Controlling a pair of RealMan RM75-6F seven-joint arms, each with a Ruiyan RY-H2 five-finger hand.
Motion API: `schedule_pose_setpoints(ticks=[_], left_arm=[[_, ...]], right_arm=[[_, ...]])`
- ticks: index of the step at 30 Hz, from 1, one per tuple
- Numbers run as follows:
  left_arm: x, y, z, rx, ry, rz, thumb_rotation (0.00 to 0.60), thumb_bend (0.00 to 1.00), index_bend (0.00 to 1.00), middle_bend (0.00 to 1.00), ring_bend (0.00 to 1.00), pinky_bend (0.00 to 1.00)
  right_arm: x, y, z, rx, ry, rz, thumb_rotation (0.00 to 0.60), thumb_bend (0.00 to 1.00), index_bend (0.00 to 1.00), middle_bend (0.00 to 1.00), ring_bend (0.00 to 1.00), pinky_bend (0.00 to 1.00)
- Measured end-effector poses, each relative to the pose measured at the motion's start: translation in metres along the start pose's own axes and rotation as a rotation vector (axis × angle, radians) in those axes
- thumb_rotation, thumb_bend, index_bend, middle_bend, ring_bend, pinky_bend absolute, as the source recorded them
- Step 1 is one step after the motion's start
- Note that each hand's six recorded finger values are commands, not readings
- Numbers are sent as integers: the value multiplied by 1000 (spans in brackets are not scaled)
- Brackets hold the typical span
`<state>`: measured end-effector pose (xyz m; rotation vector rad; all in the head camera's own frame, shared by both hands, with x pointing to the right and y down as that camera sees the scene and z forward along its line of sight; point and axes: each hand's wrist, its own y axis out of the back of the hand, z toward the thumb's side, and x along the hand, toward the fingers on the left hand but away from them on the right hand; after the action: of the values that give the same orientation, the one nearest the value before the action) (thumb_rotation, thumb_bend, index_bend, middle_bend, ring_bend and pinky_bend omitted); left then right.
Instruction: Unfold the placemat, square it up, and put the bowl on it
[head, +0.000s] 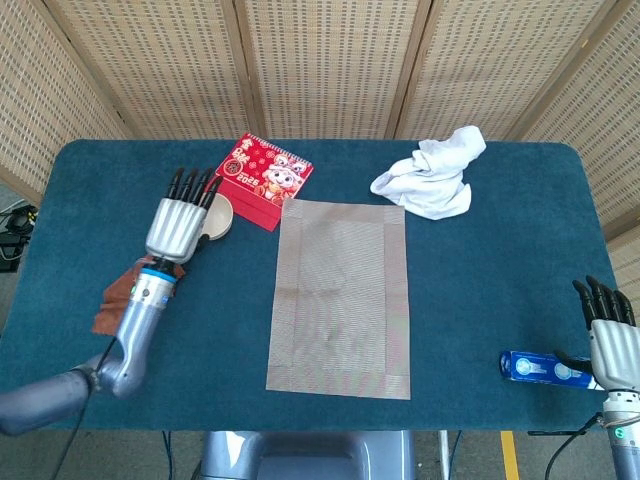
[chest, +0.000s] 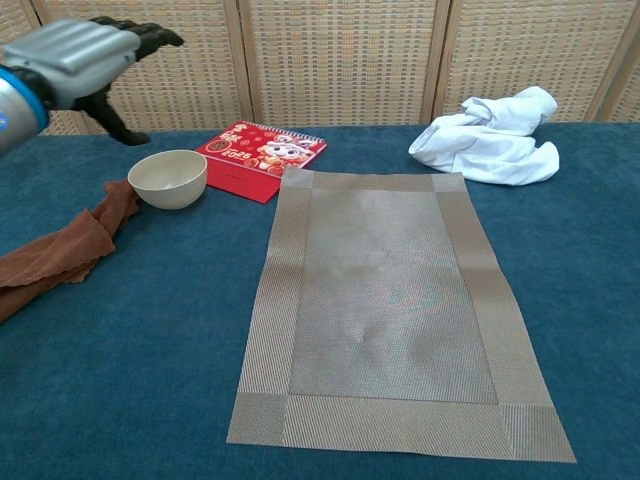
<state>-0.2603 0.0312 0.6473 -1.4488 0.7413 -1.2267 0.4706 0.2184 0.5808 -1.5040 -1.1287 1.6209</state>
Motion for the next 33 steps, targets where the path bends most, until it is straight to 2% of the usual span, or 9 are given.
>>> schedule_pose_setpoints(ticks=[6, 9, 14, 18, 23, 30, 33], left_arm=[[-51, 8, -41, -15, 27, -33, 600, 201, 0, 0, 0, 0], [-81, 9, -56, -25, 47, -72, 600, 202, 0, 0, 0, 0], [-142, -1, -79, -29, 104, -173, 600, 205, 0, 0, 0, 0], [-176, -8, -90, -44, 153, -212, 600, 212, 0, 0, 0, 0], [-209, -6, -100, -90, 214, -214, 600, 218, 0, 0, 0, 0], [-228, 11, -106, -84, 215, -153, 600, 219, 0, 0, 0, 0], [-233, 12, -108, -69, 217, -153, 600, 218, 0, 0, 0, 0]], right_arm=[[1, -3, 6, 12, 20, 0, 600, 139, 44, 0, 0, 0], [3, -2, 10, 15, 31, -9, 600, 139, 44, 0, 0, 0], [5, -1, 14, 25, 46, -27, 600, 139, 44, 0, 0, 0], [8, -1, 18, 29, 60, -34, 600, 139, 54, 0, 0, 0], [11, 0, 27, 27, 94, -50, 600, 139, 67, 0, 0, 0], [17, -6, 41, 35, 150, -43, 600, 139, 68, 0, 0, 0], [18, -9, 43, 41, 158, -38, 600, 139, 72, 0, 0, 0]])
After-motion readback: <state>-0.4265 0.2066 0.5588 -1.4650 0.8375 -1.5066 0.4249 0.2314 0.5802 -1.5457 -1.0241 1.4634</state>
